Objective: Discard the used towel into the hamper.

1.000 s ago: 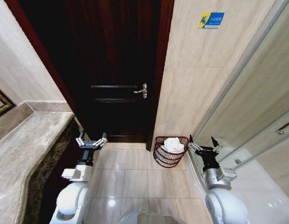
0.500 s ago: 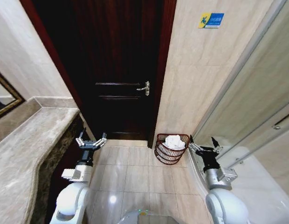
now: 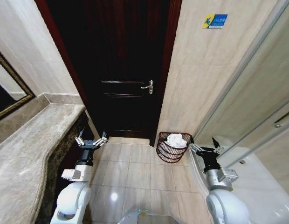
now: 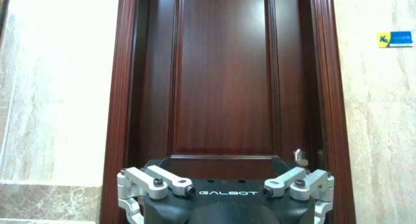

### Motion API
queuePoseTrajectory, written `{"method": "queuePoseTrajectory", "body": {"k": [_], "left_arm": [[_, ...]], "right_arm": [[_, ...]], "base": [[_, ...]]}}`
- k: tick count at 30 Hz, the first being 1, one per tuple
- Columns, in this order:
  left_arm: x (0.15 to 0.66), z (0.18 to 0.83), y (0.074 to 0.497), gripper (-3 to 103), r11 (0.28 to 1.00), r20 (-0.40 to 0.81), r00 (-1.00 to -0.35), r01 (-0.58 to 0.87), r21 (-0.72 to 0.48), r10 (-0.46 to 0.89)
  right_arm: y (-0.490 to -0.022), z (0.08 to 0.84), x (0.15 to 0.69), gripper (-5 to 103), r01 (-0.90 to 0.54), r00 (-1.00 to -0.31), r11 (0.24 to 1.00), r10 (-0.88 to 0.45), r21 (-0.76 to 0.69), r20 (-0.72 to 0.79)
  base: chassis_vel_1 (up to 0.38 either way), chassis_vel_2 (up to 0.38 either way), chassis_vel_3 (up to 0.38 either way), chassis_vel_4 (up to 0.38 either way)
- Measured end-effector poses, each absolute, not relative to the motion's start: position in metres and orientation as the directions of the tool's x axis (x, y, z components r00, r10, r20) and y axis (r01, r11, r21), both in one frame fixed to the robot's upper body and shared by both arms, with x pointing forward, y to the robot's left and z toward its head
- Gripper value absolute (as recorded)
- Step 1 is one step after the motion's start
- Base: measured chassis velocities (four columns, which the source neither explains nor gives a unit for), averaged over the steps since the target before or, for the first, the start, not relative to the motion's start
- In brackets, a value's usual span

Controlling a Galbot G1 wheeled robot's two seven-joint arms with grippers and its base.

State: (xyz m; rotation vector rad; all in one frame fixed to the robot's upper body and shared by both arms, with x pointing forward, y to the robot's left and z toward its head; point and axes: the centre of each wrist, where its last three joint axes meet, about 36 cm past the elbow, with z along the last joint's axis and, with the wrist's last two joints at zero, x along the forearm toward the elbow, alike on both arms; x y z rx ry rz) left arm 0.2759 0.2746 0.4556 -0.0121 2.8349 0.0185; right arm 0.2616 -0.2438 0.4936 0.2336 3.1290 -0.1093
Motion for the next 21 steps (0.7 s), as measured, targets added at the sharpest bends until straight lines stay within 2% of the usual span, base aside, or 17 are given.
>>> {"method": "queuePoseTrajectory", "body": {"k": [21], "left_arm": [[0.2718,0.4613,0.2697,100,1.000,-0.304,-0.953,-0.010,0.016,-0.005]], "right_arm": [[-0.2496,0.4907,0.2526,100,0.154,-0.988,0.985,0.154,-0.073,-0.004]], "base": [[0.076,-0.065,-0.065,0.072]]}}
